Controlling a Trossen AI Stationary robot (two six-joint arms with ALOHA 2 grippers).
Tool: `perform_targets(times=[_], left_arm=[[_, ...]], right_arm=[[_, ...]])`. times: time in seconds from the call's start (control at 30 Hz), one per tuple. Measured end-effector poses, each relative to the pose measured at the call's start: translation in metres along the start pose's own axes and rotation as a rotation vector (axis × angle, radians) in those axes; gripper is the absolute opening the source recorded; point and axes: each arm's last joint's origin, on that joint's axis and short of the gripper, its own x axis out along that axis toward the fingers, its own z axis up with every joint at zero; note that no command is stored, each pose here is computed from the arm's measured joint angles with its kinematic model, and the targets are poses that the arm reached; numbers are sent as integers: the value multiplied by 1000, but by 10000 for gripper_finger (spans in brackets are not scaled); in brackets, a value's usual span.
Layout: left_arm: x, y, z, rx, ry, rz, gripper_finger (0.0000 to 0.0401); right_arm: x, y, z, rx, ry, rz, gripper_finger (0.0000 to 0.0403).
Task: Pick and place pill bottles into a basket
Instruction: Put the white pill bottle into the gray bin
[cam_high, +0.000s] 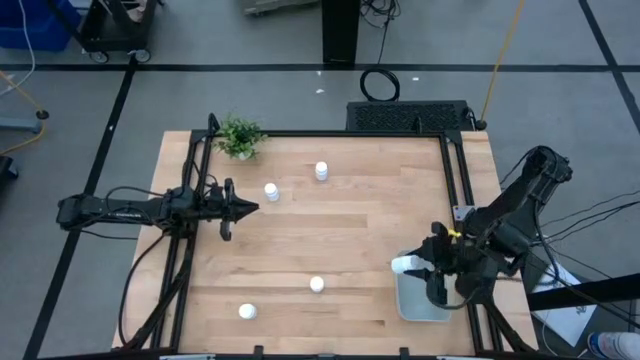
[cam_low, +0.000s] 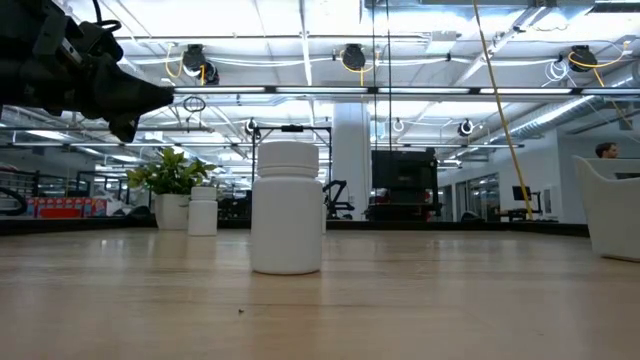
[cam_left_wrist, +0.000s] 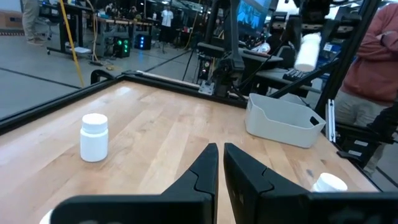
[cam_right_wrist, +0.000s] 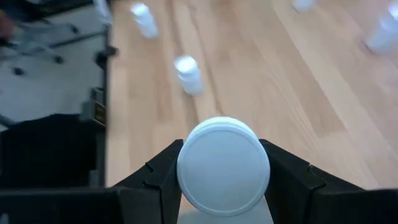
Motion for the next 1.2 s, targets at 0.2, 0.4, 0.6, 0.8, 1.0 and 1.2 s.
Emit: perform_targets(times=[0.2,0.4,0.6,0.8,1.0,1.2], left_arm=[[0,0,0,0,1,0,31],[0,0,0,0,2,1,31],[0,0,-1,-5,7,2,31],[0,0,-1,-6,6,2,31],[0,0,0,-19,4,1,31],[0,0,1,-27,-8,-2,31]], right_arm=[[8,0,-14,157,199,-109,164],[22,7,-27,261,359,-186,164],[33,19,-39,303,419,-223,164],[36,31,-61,360,431,-296,164],[40,41,-79,409,426,-352,164],[54,43,-84,421,455,-405,164]])
